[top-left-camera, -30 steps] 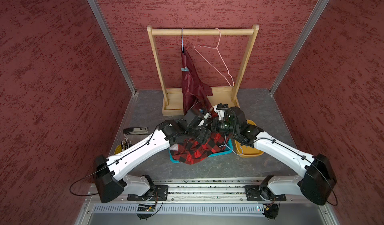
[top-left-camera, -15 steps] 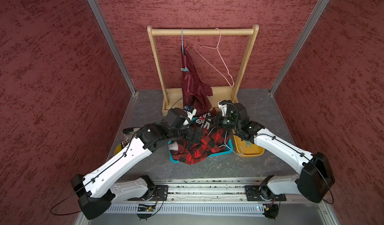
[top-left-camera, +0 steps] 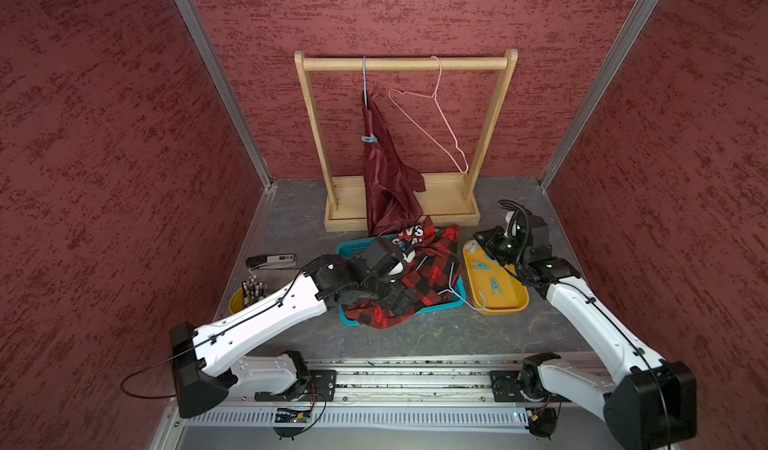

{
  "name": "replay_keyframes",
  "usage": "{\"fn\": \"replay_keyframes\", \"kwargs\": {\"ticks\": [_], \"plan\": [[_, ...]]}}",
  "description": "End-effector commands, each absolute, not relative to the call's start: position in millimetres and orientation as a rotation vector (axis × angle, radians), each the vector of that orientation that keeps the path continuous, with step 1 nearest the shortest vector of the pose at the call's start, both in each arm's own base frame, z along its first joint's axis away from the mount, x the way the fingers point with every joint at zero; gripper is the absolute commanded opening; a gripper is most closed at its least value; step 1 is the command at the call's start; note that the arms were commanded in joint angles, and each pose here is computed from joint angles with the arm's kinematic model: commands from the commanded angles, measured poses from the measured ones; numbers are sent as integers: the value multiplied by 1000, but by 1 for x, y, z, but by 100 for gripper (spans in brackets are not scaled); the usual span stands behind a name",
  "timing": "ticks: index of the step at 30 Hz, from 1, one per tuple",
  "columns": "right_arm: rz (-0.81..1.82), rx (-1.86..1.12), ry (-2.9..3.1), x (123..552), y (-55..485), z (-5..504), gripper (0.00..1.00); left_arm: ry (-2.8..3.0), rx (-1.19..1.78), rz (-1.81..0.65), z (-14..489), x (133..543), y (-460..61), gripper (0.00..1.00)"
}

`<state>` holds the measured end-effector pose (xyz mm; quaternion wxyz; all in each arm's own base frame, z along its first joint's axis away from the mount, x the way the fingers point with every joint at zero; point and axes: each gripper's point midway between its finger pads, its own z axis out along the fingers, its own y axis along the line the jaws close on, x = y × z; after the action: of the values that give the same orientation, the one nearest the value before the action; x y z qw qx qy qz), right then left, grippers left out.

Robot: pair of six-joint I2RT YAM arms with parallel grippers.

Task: Remove the clothespins securing long-sleeve shirts to the hanger
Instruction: Place the clamp in the storage box, then remove the long-sleeve shirt from the hanger.

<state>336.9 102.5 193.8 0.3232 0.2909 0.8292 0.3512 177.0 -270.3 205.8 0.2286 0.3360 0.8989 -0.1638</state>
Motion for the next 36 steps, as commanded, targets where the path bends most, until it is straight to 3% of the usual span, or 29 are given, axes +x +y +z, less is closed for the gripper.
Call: {"fn": "replay_keyframes", "kwargs": {"ticks": [1, 12, 18, 26, 36], "plan": [[759, 923, 2206, 326, 66, 159, 6, 2430, 1005, -337, 204, 184, -281, 96], [636, 1067, 2236, 320, 35, 96, 14, 2429, 1154, -181, 168, 178, -309, 91], [625, 1085, 2270, 321, 35, 75, 22, 2474, 1147, -110, 154, 179, -302, 79], [638, 1071, 2261, 329, 37, 81, 46, 2503, 1167, -137, 147, 169, -299, 74], [702, 1027, 2206, 335, 42, 111, 50, 2479, 1261, -118, 142, 158, -297, 71]]}}
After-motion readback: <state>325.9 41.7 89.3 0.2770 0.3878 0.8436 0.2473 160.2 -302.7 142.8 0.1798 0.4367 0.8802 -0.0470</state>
